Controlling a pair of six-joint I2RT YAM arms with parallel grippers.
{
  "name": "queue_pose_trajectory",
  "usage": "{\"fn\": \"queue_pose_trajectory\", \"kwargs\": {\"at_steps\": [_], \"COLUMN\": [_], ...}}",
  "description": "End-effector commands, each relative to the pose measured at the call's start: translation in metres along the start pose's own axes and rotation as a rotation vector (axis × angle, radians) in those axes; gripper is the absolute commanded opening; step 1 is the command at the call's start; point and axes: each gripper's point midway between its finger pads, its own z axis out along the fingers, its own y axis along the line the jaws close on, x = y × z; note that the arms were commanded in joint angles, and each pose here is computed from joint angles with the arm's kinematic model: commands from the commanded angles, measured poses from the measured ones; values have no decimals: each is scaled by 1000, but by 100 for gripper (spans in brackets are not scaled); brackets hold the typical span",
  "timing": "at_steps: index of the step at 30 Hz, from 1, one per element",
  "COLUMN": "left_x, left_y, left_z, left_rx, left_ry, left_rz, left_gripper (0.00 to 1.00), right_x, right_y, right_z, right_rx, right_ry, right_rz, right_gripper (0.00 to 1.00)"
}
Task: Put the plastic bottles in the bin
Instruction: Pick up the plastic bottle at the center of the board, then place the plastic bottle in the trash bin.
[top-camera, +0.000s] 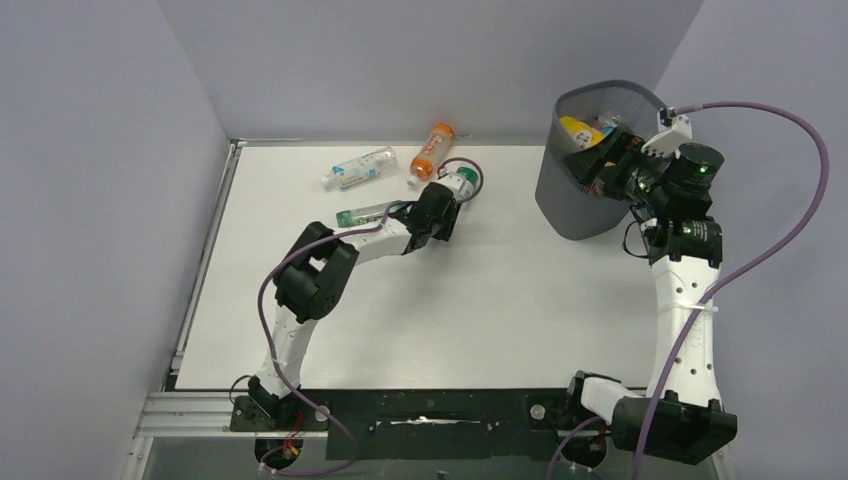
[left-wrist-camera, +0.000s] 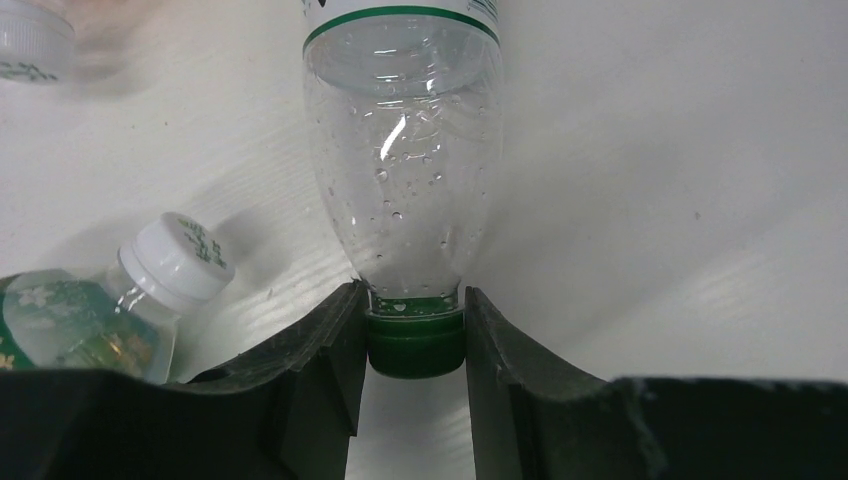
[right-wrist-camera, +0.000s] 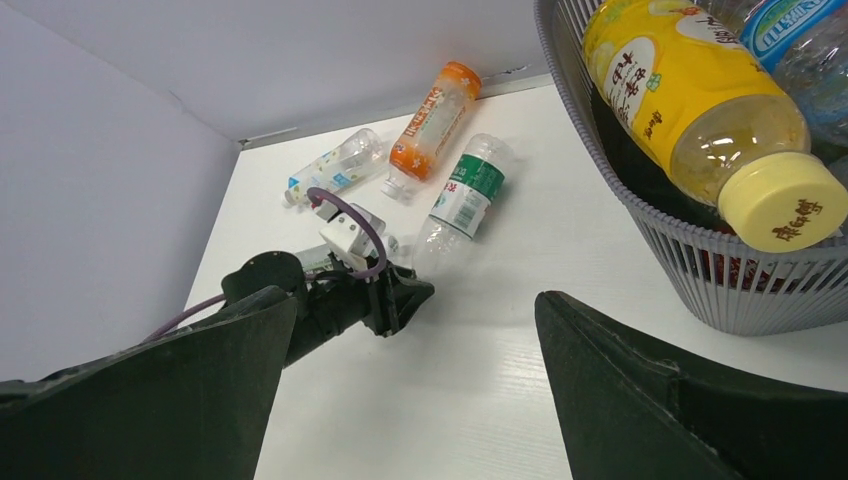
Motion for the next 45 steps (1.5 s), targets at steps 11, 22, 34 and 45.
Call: {"fn": "queue_pose_trajectory", "kwargs": {"at_steps": [11, 22, 34, 45], "left_x": [-88, -116, -126, -134], "left_y": [-45, -96, -105, -109], "left_z": [-154, -247, -284, -302], "left_rx": [381, 801, 1001, 1133], "left_ry": [-177, -242, -280, -316], "left_rz": [-76, -84, -116, -146], "left_gripper": [25, 26, 26, 27], "right_x": [5, 5, 3, 19], "right_y": [24, 41, 35, 33], "right_z": [21, 29, 27, 31], "right_rx": [-172, -308, -242, -282], "right_ry": [47, 80, 97, 149], "right_rz": [48, 93, 89, 135], "right_gripper": [95, 98, 98, 98]}}
